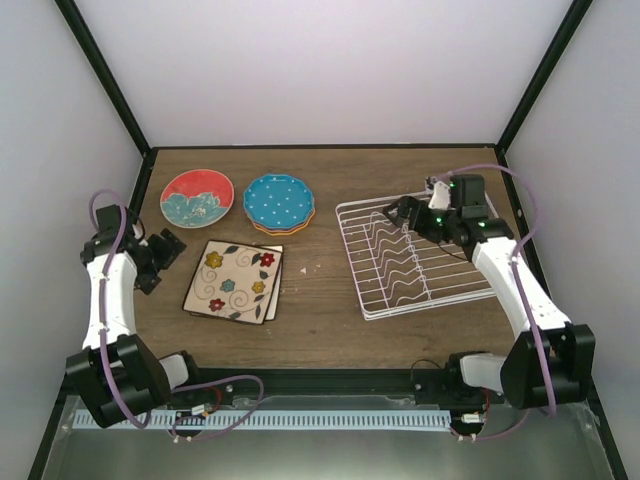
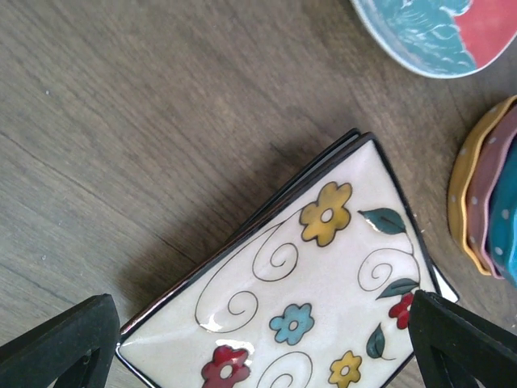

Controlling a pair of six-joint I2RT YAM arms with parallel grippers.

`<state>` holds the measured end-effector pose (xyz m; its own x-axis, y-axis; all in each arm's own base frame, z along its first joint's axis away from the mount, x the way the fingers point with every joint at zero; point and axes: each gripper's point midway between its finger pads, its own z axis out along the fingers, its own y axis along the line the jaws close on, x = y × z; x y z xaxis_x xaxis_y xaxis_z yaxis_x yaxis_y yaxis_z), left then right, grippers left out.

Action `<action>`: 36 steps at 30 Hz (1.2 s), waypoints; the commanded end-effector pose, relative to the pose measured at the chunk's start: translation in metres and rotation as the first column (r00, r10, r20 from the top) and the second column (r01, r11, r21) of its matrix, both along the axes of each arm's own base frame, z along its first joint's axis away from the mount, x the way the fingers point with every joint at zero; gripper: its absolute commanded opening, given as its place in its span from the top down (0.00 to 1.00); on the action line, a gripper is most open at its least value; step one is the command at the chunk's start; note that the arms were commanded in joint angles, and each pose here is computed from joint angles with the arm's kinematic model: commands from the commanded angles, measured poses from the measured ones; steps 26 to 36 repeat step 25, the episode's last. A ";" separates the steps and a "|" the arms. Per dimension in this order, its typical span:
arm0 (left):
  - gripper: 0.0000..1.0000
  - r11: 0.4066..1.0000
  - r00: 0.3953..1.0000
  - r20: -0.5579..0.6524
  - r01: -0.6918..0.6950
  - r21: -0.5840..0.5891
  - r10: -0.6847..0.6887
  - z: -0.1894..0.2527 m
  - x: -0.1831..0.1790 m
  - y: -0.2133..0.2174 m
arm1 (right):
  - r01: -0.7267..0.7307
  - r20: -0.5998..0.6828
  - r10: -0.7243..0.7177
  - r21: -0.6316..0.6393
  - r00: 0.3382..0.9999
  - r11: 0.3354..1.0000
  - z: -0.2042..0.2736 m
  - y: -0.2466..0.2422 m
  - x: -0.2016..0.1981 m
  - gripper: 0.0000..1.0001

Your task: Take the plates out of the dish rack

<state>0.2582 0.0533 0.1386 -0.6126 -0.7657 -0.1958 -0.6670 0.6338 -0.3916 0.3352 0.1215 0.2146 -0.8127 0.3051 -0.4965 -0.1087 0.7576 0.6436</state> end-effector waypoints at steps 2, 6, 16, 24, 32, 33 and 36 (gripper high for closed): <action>0.00 0.999 0.995 0.094 0.030 0.043 -0.034 0.028 0.016 0.003 | -0.078 0.087 0.072 0.066 0.994 0.995 0.029 0.035 0.014 0.00; 0.00 0.998 0.991 0.132 0.032 0.049 -0.038 0.038 0.024 0.004 | -0.080 0.102 0.072 0.072 0.992 0.994 0.033 0.040 0.017 0.00; 0.00 0.998 0.987 0.150 0.045 0.032 -0.050 0.039 0.032 0.000 | 0.003 0.115 -0.010 0.065 0.993 0.998 0.039 0.030 0.017 0.00; 0.00 0.998 0.985 0.158 0.062 0.028 -0.066 0.041 0.039 -0.005 | 0.086 0.067 -0.093 0.105 0.993 0.991 0.038 0.023 0.015 0.00; 0.00 0.998 0.985 0.160 0.063 0.031 -0.068 0.042 0.039 -0.005 | 0.078 0.071 -0.086 0.111 0.994 0.991 0.039 0.024 0.015 0.00; 0.00 0.998 0.985 0.160 0.063 0.031 -0.068 0.042 0.039 -0.005 | 0.078 0.071 -0.086 0.111 0.994 0.991 0.039 0.024 0.015 0.00; 0.00 0.998 0.985 0.160 0.063 0.031 -0.068 0.042 0.039 -0.005 | 0.078 0.071 -0.086 0.111 0.994 0.991 0.039 0.024 0.015 0.00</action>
